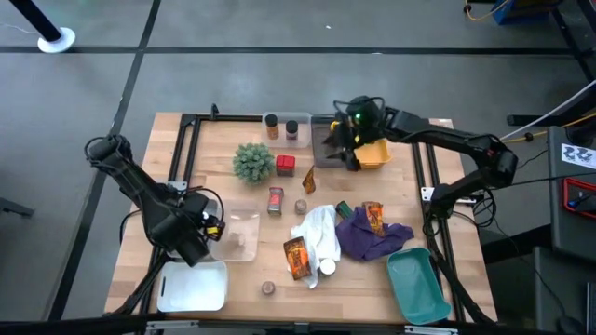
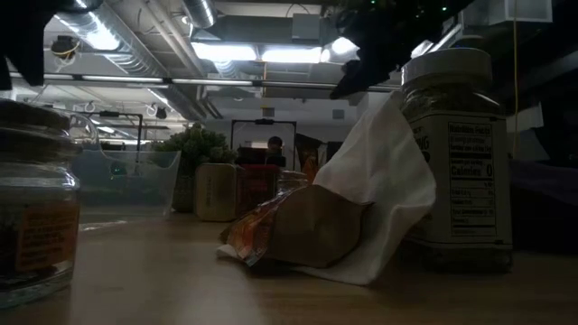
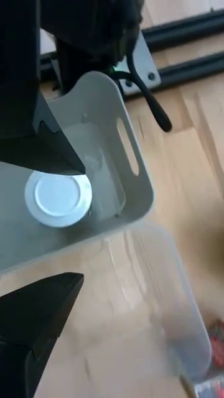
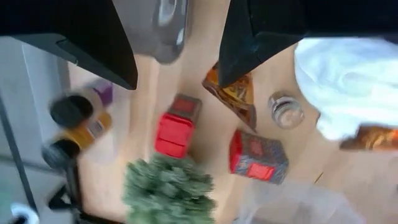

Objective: Sort spices by type
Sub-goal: Put the top orange seasoning bag into the green bin

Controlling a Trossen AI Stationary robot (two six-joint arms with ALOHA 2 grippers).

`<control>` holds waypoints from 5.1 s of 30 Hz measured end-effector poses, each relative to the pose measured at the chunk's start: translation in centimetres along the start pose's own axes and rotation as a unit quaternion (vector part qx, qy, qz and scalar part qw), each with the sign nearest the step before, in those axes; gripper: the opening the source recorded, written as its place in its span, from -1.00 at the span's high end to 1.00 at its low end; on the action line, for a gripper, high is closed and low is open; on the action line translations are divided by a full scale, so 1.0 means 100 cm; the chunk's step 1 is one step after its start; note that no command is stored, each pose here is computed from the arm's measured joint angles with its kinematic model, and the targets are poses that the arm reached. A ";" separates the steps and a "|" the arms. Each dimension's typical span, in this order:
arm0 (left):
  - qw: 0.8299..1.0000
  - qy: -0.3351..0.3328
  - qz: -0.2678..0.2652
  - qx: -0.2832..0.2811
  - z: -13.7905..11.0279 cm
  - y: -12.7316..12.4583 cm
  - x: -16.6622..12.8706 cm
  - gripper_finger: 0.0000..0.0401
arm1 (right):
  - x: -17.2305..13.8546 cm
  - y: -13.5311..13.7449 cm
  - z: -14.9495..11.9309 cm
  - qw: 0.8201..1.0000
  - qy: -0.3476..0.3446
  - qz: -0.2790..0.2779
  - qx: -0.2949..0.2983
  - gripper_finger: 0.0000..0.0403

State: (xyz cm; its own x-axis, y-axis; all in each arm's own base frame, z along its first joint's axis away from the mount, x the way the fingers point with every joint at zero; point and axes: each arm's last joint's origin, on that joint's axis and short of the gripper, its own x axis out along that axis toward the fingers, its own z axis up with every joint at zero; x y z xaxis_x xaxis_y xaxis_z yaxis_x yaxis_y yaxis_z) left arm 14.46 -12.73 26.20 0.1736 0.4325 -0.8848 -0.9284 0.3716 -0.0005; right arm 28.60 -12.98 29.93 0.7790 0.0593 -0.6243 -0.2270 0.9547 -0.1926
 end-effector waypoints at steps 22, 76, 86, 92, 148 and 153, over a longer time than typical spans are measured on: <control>0.993 -0.070 -0.078 0.049 0.017 -0.009 -0.024 -0.26 | 0.093 0.023 -0.011 0.994 0.057 0.052 -0.080 -0.12; 0.962 -0.189 0.004 0.199 0.104 -0.039 0.016 -0.26 | 0.033 0.033 0.027 0.979 0.167 0.091 0.079 0.97; 0.931 -0.242 -0.033 0.272 0.134 -0.061 0.021 -0.26 | -0.021 0.096 0.063 0.965 0.181 0.120 0.148 0.98; 0.914 -0.261 -0.067 0.304 0.147 -0.070 0.020 -0.26 | -0.044 0.149 0.072 0.950 0.231 0.092 0.187 0.97; 0.963 -0.146 -0.104 0.201 0.133 -0.112 0.077 -0.26 | -0.083 0.448 -0.011 0.862 0.341 -0.163 0.337 0.94; 0.972 -0.121 -0.081 0.184 0.126 -0.115 0.090 -0.26 | -0.083 0.448 -0.011 0.863 0.342 -0.162 0.335 0.90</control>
State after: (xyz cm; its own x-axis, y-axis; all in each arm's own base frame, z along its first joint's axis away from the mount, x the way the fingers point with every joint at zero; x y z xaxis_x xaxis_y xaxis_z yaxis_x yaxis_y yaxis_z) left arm 30.89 -2.75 24.17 0.4213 0.5084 -0.7510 -0.7099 0.7002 0.0758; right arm 11.36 28.98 25.64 0.1594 -0.2091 -0.9648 0.5049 0.8571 -0.1024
